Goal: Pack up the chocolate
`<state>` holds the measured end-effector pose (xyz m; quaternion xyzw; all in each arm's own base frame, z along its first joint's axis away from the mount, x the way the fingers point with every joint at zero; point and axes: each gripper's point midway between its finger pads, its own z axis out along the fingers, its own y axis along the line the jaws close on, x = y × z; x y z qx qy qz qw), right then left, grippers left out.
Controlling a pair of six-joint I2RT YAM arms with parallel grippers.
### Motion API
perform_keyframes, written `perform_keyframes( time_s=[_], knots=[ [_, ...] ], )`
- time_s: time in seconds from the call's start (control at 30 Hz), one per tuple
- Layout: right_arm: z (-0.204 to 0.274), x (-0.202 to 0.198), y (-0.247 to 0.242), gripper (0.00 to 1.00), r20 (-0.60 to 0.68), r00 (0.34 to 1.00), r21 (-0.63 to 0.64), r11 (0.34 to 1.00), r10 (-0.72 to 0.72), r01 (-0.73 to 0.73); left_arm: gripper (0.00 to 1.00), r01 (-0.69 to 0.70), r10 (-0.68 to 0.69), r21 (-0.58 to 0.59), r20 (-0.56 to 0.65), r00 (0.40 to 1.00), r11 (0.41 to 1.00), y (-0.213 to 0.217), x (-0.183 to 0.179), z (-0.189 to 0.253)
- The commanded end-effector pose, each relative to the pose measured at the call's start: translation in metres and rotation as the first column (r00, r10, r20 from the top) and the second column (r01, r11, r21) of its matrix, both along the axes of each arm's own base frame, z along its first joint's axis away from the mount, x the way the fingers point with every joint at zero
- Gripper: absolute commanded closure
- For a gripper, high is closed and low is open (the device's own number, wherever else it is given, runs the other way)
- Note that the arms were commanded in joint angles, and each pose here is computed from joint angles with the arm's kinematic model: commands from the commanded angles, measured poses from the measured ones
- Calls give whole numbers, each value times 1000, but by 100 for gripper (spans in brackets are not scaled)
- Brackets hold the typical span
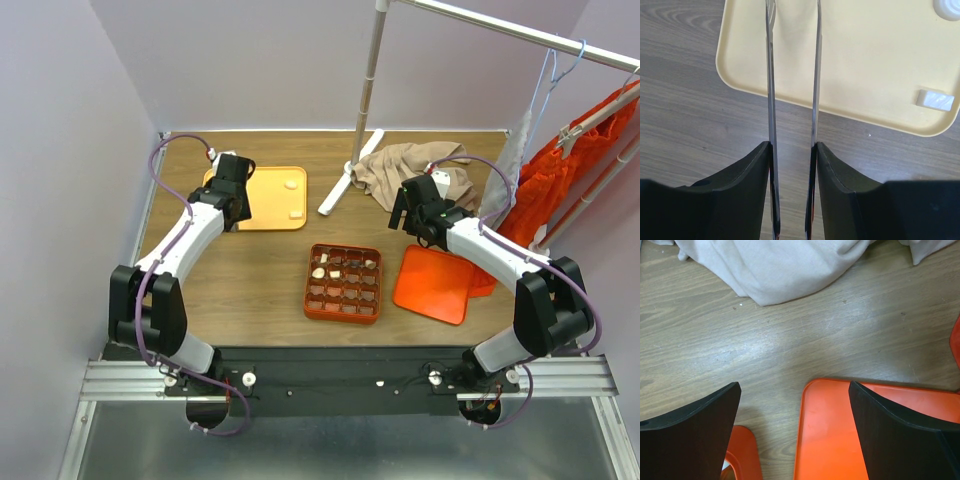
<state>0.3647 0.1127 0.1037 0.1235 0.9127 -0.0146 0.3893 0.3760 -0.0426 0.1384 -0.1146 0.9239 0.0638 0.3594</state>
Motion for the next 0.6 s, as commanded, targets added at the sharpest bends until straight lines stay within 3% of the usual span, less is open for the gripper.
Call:
perform_keyframes(
  time_s=[0.0,0.57],
  knots=[
    [2,-5,-3,2,-5,1000,4,1000,-6,6,51,-13,12,15,55,998,1000,7,16,12],
    [1,-2,0,2,-12,1000,4,1000,3,-3,51,-5,5,15,33,999,1000,7,47,-2]
  ],
)
